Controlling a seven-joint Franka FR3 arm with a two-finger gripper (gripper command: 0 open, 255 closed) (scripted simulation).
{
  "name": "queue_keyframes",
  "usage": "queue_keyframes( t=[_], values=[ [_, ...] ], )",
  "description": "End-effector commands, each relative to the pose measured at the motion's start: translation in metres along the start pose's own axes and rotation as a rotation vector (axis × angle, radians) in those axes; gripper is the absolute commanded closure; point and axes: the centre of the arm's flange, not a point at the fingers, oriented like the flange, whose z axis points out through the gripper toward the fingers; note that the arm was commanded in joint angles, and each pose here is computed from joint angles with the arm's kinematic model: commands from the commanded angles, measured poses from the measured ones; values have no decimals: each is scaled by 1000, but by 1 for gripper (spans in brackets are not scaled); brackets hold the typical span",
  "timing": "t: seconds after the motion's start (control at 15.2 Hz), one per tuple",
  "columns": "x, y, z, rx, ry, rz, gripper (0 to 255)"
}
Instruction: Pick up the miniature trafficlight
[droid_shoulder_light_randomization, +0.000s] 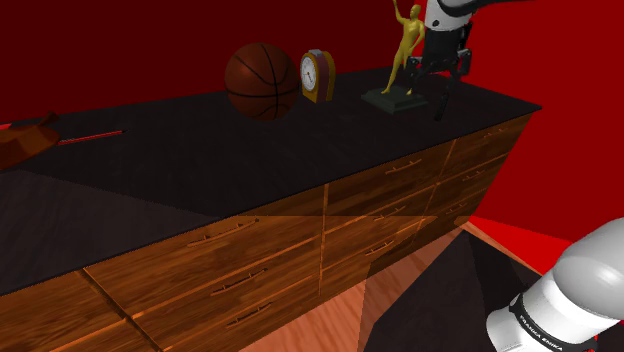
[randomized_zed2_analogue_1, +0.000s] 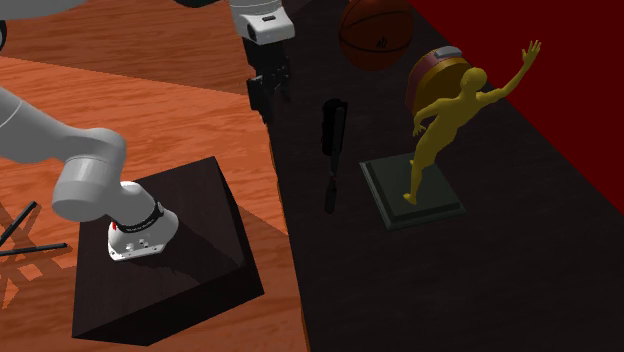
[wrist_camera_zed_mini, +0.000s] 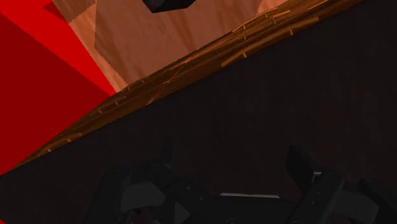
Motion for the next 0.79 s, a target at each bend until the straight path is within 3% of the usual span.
queue_keyframes(
  t=[0.0, 0.73],
  values=[
    [20, 6, -5, -6, 17, 89, 0],
    [122, 74, -46, -40, 108, 552, 0]
  ],
)
